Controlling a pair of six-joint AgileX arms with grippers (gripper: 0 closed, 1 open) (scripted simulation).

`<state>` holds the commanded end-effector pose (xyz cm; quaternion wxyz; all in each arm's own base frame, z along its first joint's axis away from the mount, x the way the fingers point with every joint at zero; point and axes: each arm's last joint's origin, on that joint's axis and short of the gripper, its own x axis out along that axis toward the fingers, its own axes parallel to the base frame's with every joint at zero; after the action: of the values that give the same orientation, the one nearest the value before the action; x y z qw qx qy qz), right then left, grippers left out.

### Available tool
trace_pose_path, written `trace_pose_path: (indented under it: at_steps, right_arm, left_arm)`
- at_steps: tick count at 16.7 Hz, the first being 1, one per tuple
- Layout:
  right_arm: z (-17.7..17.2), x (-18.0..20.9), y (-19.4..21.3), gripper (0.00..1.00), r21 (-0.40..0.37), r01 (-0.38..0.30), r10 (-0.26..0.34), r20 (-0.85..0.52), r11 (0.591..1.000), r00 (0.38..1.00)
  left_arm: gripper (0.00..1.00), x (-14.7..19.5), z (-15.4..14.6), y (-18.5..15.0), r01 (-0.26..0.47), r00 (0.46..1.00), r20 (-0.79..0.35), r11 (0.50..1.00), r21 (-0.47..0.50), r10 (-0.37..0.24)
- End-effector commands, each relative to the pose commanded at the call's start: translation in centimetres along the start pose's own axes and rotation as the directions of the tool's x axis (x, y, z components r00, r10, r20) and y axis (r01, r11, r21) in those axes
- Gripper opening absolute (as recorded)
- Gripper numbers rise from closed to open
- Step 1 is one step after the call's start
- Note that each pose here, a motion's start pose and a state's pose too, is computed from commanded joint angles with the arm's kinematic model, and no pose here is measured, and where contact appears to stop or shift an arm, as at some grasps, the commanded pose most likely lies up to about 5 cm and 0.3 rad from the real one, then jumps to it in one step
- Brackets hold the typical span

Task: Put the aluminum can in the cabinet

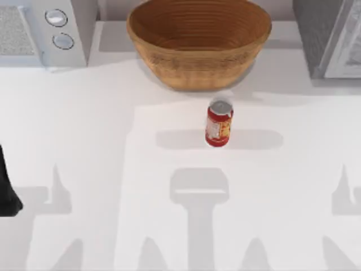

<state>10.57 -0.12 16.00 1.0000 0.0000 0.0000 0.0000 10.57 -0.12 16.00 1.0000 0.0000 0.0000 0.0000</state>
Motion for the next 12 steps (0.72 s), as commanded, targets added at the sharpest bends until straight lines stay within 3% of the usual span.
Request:
trace_pose_path:
  at_steps: [4,8,12]
  right_arm:
    - [0.8,-0.1,-0.1,1.00,-0.004,0.020,-0.019,0.040,1.000,0.999]
    - [4.7,-0.6,-0.2,1.00,-0.007,0.084,-0.081,0.206,0.996,0.975]
    - [8.2,0.0,0.2,1.00,0.015,0.099,-0.099,0.297,0.995,0.950]
  left_arm:
    - [1.00,0.0,0.0,0.0,0.000,1.000,0.000,1.000,0.000,0.000]
    - [1.00,0.0,0.0,0.0,0.000,1.000,0.000,1.000,0.000,0.000]
    - [1.00,0.0,0.0,0.0,0.000,1.000,0.000,1.000,0.000,0.000]
